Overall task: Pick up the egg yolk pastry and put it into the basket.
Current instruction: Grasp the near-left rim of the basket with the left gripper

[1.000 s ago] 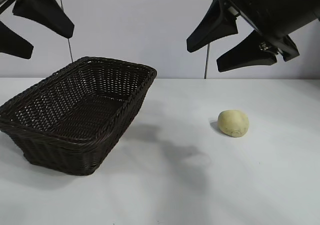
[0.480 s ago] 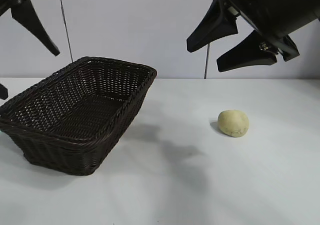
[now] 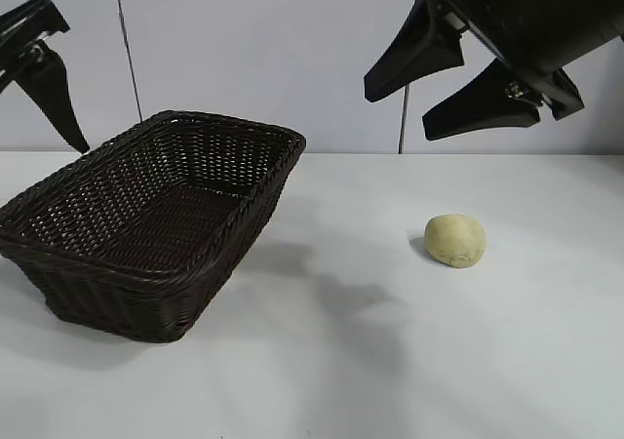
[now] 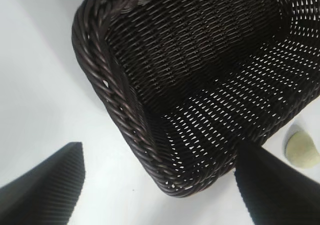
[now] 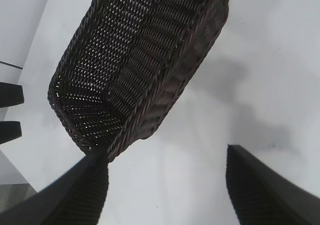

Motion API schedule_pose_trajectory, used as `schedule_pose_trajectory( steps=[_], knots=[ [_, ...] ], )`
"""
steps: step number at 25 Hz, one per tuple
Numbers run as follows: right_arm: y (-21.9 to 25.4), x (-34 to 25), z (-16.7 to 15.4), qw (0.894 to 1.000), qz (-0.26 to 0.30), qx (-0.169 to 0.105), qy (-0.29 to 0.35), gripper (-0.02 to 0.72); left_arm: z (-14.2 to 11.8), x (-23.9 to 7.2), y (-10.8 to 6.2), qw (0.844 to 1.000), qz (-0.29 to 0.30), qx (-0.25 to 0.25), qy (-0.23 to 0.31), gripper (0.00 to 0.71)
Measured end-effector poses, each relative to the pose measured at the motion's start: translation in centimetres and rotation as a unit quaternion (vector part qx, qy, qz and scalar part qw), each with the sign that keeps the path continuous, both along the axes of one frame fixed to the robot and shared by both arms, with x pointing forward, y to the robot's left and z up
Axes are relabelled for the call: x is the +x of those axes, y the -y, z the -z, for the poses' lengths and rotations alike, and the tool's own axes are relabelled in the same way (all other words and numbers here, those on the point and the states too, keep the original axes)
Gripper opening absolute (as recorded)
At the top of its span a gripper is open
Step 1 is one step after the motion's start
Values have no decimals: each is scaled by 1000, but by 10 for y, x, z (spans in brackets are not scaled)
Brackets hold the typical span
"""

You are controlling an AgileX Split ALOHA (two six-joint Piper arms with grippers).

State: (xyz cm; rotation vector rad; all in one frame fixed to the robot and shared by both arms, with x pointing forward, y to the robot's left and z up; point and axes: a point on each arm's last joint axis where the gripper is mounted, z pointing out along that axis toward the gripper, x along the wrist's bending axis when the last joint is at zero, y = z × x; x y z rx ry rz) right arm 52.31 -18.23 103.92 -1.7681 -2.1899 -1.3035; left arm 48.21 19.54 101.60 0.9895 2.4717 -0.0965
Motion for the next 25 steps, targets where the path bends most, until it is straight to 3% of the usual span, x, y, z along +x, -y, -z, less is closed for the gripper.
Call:
schedule_pose_trajectory(
  steps=[4,18,21,25],
  knots=[
    [0,0,0,1000,0,0,0,486,16,0,0,999,-28,8,-12,595],
    [0,0,0,1000,0,-1,0,486,94,35,14,998,-35,28,-48,584],
    [0,0,0,1000,-1,-3,0,486,96,35,14,998,-36,27,-49,484],
    [0,0,0,1000,-1,-3,0,486,96,35,14,998,-38,27,-50,216]
  ],
)
